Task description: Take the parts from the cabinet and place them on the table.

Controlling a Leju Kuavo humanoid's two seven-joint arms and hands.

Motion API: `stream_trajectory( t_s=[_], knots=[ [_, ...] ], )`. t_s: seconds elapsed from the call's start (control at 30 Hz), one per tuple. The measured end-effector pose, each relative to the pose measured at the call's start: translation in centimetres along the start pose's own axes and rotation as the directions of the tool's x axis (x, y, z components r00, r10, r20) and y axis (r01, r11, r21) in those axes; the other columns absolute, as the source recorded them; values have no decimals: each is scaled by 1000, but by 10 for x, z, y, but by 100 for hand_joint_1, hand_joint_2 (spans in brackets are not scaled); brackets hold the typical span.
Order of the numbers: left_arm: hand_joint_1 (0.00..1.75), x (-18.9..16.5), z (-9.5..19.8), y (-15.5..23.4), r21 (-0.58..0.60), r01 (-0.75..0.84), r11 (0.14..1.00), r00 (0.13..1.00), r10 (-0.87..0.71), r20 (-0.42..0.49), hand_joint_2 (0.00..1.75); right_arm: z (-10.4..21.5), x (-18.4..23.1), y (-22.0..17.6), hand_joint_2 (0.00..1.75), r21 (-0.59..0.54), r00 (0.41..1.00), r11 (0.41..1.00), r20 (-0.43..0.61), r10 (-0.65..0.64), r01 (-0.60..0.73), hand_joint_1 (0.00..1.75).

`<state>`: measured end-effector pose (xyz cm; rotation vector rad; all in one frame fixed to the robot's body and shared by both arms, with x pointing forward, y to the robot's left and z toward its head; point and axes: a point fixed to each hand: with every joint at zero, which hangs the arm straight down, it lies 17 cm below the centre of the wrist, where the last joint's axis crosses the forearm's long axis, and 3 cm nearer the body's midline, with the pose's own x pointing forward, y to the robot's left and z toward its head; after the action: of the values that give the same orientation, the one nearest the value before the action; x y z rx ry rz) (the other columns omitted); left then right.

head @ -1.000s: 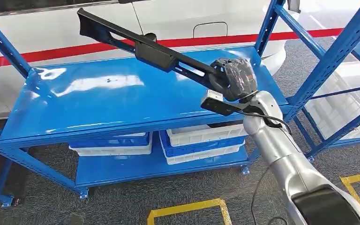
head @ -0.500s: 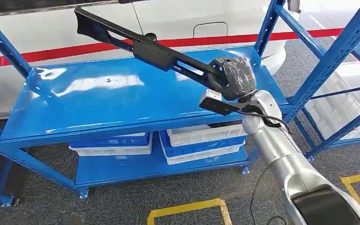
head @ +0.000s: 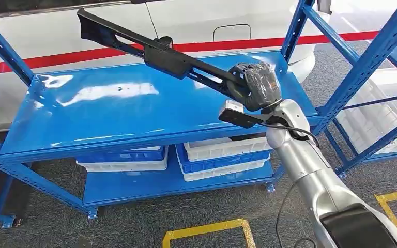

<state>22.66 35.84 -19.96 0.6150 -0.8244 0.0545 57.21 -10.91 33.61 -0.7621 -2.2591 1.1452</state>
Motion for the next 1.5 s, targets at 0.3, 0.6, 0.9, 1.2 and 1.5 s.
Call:
stream_trajectory(
  t_s=[0.3,0.6,0.9,1.2,1.5],
  knots=[
    [0,0,0,0,1,2,1000,1000,-2,1,175,-1,5,1,175,-10,1000,1000,7,-23,23,175],
    [0,0,0,0,1,1,1000,1000,-1,1,175,-3,9,1,175,-15,999,999,17,-34,34,175],
    [0,0,0,1,3,-1,1000,1000,1,0,175,-5,14,3,175,-13,999,999,25,-34,35,175],
    [0,0,0,1,5,-2,1000,1000,2,4,175,-6,17,4,175,-12,999,999,36,-31,31,175],
    [0,1,0,1,3,1,1000,1000,-1,7,175,-5,17,3,175,-14,999,999,39,-37,37,175]
  ],
)
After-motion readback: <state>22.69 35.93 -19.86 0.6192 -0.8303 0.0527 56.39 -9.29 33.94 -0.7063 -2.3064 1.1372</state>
